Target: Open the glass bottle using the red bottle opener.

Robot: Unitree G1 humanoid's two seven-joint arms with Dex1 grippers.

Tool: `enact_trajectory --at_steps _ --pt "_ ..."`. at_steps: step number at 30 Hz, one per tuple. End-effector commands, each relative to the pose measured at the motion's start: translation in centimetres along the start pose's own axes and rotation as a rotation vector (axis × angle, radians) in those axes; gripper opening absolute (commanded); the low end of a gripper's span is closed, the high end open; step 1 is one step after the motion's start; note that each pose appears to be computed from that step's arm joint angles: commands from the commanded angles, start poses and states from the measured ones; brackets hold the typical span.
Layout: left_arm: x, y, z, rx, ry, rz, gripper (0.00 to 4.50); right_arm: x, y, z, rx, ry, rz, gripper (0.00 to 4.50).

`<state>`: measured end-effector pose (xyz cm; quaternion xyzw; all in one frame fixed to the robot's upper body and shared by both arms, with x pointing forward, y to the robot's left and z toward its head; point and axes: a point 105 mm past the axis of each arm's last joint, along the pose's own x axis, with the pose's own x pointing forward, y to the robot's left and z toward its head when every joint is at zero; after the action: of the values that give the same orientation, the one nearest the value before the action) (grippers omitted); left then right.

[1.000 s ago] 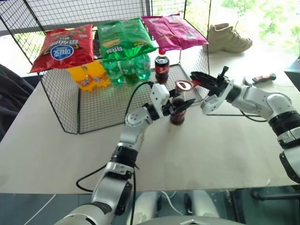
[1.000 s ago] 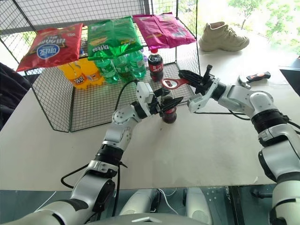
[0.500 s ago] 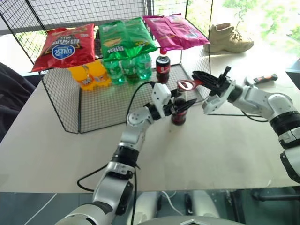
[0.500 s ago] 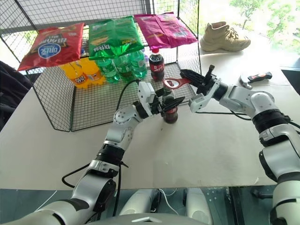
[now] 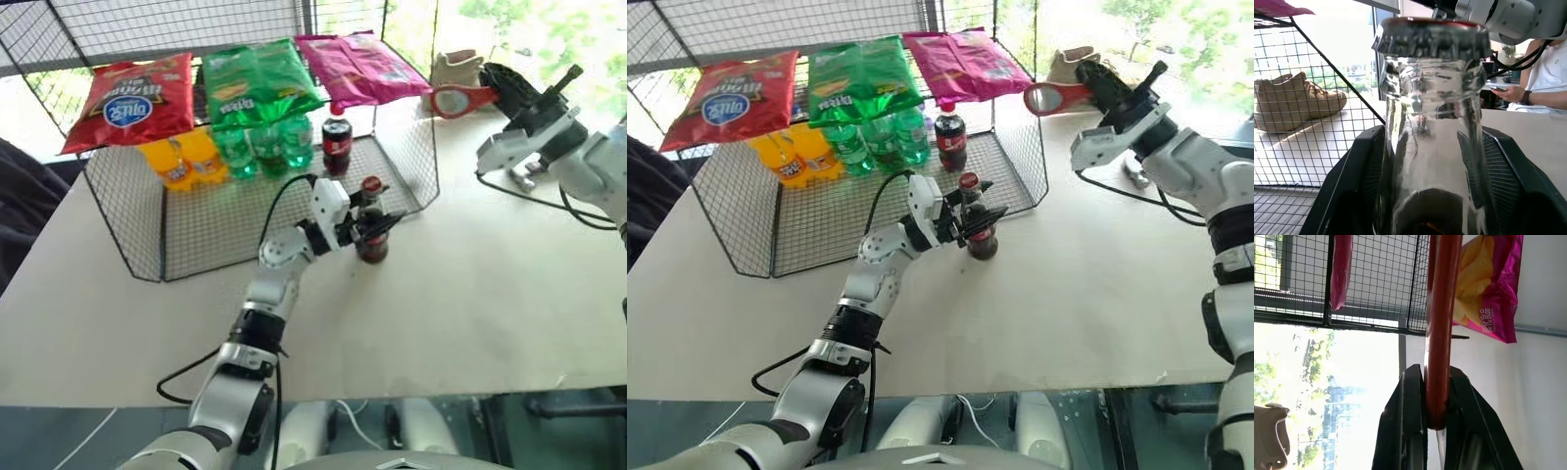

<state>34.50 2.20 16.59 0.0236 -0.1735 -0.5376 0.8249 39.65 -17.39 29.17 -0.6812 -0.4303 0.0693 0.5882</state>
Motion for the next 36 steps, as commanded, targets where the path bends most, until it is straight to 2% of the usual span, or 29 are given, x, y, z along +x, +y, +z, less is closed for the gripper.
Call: enact_trajectory --at_steps 1,6,8,14,18,27,32,36 --pt "-0.3 -1.1 -2.4 -0.075 0.067 -0.024 2.26 0.2 -0.6 0.3 0.043 -0.004 -0.046 0.00" --pt "-0.4 -1.1 -2.4 -0.075 0.070 -0.021 2.26 0.1 0.1 1.0 0.111 -0.014 -0.045 0.00" --pt "-0.5 -1.1 -2.4 -0.074 0.071 -0.021 2.26 0.2 0.6 1.7 0.215 -0.023 -0.050 0.00" --pt "-0.5 -1.0 -2.4 -0.071 0.073 -0.020 2.26 0.5 4.5 6.2 0.636 -0.060 0.044 0.00" --pt "-0.5 -0.9 -2.4 -0.069 0.072 -0.018 2.26 0.8 5.1 8.5 0.736 -0.070 0.076 0.00" --pt "-0.4 -1.0 -2.5 -0.071 0.071 -0.014 2.26 0.2 5.2 12.3 0.809 -0.061 0.103 0.00" --pt "-0.3 -1.1 -2.5 -0.073 0.071 -0.016 2.26 -0.3 5.4 13.2 0.779 -0.068 0.133 0.00" --pt "-0.3 -1.1 -2.6 -0.075 0.074 -0.020 2.26 -0.8 6.4 13.3 0.668 -0.075 0.195 0.00"
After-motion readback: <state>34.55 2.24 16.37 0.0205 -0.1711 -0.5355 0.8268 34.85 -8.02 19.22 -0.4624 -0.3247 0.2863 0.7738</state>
